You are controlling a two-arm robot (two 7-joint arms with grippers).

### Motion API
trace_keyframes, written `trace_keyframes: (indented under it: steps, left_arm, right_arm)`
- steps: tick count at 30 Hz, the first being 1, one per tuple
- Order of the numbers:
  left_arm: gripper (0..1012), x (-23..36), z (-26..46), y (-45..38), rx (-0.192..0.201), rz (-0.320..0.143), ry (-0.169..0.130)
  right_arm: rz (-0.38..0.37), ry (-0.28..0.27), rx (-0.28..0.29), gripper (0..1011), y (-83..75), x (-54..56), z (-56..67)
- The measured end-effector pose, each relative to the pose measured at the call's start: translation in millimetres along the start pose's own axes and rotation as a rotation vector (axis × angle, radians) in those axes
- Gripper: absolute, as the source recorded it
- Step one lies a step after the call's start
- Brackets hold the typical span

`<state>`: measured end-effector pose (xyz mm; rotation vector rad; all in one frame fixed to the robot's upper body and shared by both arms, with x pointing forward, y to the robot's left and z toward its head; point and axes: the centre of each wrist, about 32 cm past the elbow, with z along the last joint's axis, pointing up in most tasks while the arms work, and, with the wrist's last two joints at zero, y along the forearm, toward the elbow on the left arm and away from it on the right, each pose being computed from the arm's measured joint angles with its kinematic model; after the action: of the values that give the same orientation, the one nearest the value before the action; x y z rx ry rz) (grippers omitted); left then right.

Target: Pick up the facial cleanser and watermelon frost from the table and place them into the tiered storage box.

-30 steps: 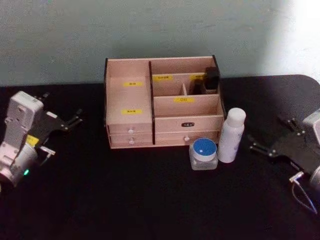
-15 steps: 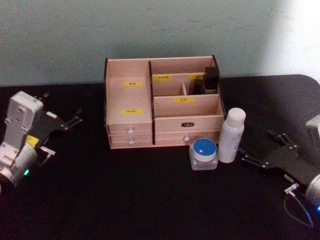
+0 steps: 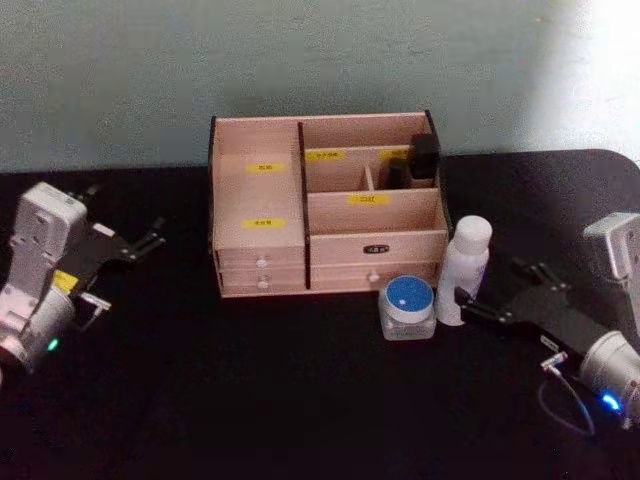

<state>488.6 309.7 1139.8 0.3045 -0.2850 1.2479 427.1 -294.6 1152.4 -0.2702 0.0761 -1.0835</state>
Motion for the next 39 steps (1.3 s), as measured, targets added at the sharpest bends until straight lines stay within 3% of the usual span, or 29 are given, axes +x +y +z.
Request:
trace_keyframes:
  steps: [10, 20, 34, 39]
  left_arm:
    - [1001, 0.0, 0.0, 0.0, 0.0, 0.0, 0.0]
    - [1001, 0.0, 0.0, 0.0, 0.0, 0.0, 0.0]
    - [1001, 0.0, 0.0, 0.0, 0.0, 0.0, 0.0]
    - [1001, 0.0, 0.0, 0.0, 0.0, 0.0, 0.0]
  right_arm:
    - [0.012, -0.019, 0.057, 1002, 15.8, 2.3, -2.9]
    - [0.018, -0.002, 0.082, 1003, 26.2, 2.8, -7.9]
    - [0.02, -0.005, 0.09, 1003, 27.6, 3.0, -9.0]
    - [0.02, -0.004, 0.09, 915, 27.4, 2.9, -8.7]
